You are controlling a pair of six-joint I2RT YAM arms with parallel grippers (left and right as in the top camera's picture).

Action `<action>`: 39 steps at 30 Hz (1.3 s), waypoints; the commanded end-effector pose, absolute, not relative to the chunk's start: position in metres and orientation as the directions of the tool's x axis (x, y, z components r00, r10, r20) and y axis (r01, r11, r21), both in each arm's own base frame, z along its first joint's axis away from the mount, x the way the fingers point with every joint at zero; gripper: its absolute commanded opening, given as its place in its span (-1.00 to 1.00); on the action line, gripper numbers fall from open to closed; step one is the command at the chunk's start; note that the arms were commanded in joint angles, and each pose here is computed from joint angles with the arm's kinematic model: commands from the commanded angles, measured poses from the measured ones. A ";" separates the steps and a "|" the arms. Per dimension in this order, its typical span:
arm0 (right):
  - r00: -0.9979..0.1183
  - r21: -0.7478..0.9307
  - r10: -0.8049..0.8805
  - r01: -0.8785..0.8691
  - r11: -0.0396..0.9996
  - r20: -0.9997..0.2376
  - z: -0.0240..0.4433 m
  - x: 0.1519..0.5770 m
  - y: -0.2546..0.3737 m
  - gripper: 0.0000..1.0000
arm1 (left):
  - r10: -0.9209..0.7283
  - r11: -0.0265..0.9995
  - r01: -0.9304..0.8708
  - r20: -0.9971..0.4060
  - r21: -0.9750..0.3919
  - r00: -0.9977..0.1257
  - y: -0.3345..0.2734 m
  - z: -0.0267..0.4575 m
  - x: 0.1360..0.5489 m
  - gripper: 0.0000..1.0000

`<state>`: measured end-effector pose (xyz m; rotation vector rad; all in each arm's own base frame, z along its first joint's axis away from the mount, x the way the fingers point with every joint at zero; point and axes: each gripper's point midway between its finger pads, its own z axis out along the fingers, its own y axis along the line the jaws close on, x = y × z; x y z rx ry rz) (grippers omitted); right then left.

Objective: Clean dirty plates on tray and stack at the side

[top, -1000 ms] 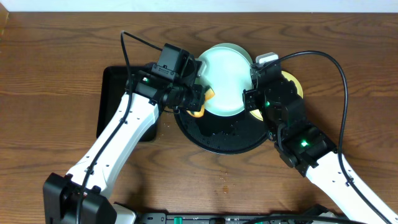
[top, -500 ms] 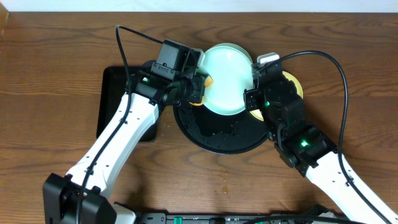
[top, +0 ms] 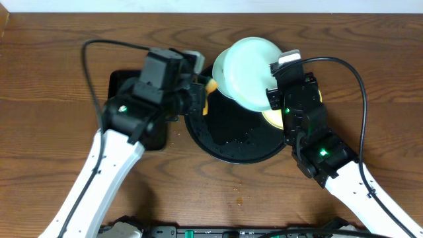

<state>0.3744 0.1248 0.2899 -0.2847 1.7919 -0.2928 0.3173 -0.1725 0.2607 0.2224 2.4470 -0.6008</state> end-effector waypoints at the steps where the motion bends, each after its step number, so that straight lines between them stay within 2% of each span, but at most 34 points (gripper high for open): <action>1: -0.240 -0.485 -0.451 0.106 0.868 -0.860 0.314 0.369 0.098 -0.98 | -0.114 0.919 0.150 -0.608 -0.365 -0.786 -0.141 0.280 0.321 -0.85; 10: -0.210 -0.686 -0.655 0.159 0.710 -0.726 0.339 0.340 0.138 -0.97 | -0.160 0.952 -0.018 -0.446 -0.305 -0.881 -0.102 0.232 0.305 -0.85; 14: -0.231 -0.778 -0.744 0.136 0.614 -0.628 0.326 0.332 0.168 -0.98 | -0.174 0.955 -0.052 -0.408 -0.293 -0.896 -0.095 0.221 0.304 -0.85; 19: -0.283 -0.810 -0.761 0.129 0.573 -0.584 0.301 0.340 0.175 -0.98 | -0.175 0.955 -0.055 -0.405 -0.291 -0.897 -0.094 0.219 0.305 -0.85; 25: -0.292 -0.660 -0.596 0.225 0.717 -0.748 0.298 0.360 0.145 -0.99 | -0.175 0.955 -0.054 -0.405 -0.291 -0.897 -0.094 0.219 0.305 -0.85; 28: -0.274 -0.599 -0.549 0.152 0.786 -0.790 0.293 0.374 0.134 -0.97 | -0.175 0.955 -0.054 -0.405 -0.291 -0.897 -0.094 0.219 0.305 -0.85; 30: -0.301 -0.527 -0.483 0.082 0.846 -0.822 0.283 0.382 0.122 -0.96 | -0.175 0.955 -0.054 -0.405 -0.291 -0.897 -0.094 0.219 0.305 -0.85; 34: -0.428 -0.222 -0.204 -0.008 0.975 -0.881 0.259 0.401 0.074 -0.98 | -0.174 0.955 -0.056 -0.402 -0.290 -0.899 -0.095 0.218 0.305 -0.85; 39: -0.462 0.089 0.103 0.050 0.995 -0.881 0.248 0.418 -0.003 -0.97 | -0.161 0.959 -0.050 -0.390 -0.281 -0.907 -0.095 0.214 0.306 -0.85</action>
